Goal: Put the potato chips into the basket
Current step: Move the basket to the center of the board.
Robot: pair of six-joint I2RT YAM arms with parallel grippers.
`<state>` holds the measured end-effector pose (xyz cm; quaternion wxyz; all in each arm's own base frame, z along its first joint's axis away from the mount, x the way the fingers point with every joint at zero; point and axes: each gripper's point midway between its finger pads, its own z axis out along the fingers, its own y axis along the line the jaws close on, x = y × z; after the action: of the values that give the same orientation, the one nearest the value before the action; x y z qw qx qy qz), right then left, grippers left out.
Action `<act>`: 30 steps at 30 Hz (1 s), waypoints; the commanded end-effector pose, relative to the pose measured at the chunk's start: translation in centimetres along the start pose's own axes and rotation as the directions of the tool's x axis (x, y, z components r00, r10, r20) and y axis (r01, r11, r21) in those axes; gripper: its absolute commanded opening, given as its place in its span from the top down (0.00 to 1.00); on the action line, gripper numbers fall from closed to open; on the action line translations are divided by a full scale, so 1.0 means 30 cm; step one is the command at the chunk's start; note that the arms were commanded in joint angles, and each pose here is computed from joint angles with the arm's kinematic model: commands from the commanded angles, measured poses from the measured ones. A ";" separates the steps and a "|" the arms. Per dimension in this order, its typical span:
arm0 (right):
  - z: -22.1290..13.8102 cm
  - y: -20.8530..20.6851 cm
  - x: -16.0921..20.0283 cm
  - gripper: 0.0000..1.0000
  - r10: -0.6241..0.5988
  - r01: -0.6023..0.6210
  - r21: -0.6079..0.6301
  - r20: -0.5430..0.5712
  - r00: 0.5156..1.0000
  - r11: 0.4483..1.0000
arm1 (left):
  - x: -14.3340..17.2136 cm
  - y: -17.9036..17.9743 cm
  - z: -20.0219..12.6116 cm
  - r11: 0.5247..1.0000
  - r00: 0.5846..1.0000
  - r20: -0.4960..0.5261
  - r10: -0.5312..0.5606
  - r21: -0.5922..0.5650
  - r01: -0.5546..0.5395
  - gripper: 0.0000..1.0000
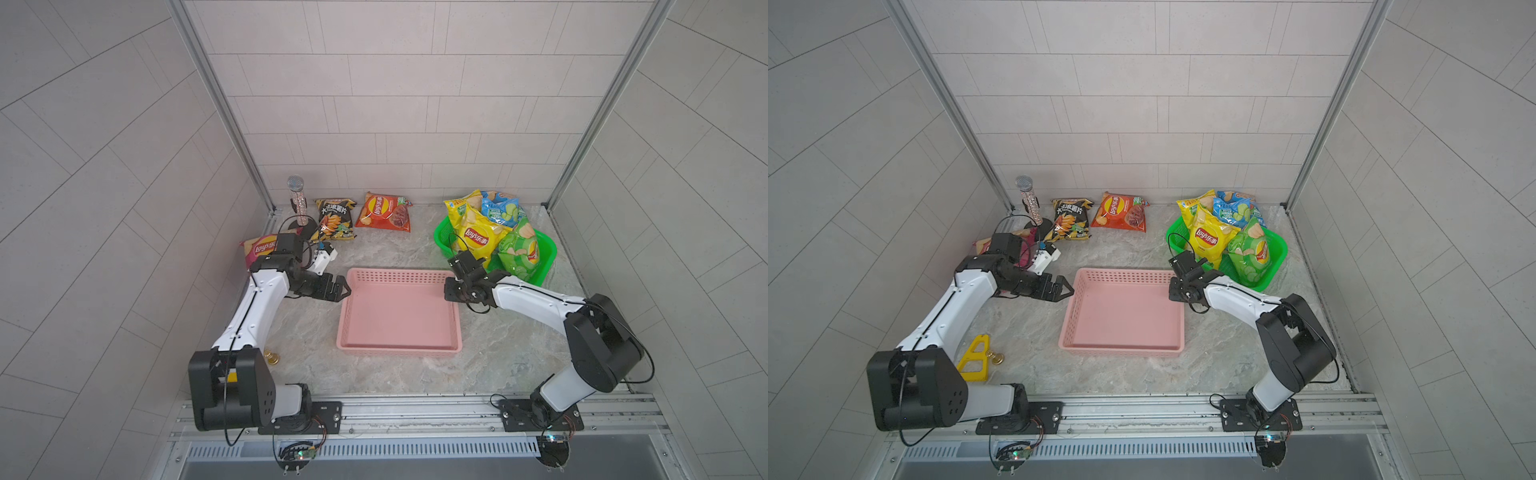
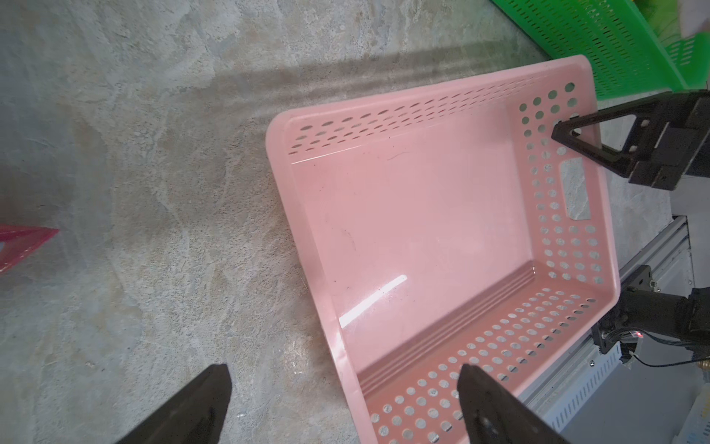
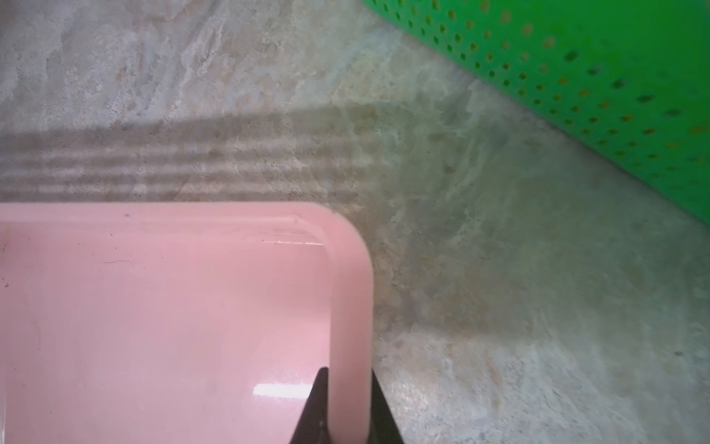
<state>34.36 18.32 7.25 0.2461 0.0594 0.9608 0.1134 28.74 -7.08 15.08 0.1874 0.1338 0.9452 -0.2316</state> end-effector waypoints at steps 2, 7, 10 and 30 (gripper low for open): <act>0.023 0.007 -0.062 0.86 0.000 -0.002 0.025 0.060 0.998 1.000 | -0.008 0.022 -0.013 0.999 1.000 0.004 0.007 -0.041 -0.007 0.00; -0.033 0.021 -0.096 0.55 -0.027 0.026 0.012 0.094 0.995 1.000 | -0.015 0.087 -0.055 0.982 0.999 -0.004 0.054 -0.182 -0.053 0.00; -0.090 0.009 -0.114 0.45 -0.055 0.052 0.028 0.119 0.991 0.998 | 0.001 0.157 -0.090 0.949 0.995 -0.032 0.095 -0.299 -0.100 0.00; -0.197 -0.016 -0.120 0.43 -0.113 0.111 0.025 0.157 0.981 0.994 | 0.026 0.428 -0.030 0.639 0.821 -0.315 0.476 -0.517 -0.569 0.10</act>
<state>35.10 16.51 14.38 0.3378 0.0224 0.9360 0.0963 30.27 5.38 9.70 0.1773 0.3090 0.9241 0.1385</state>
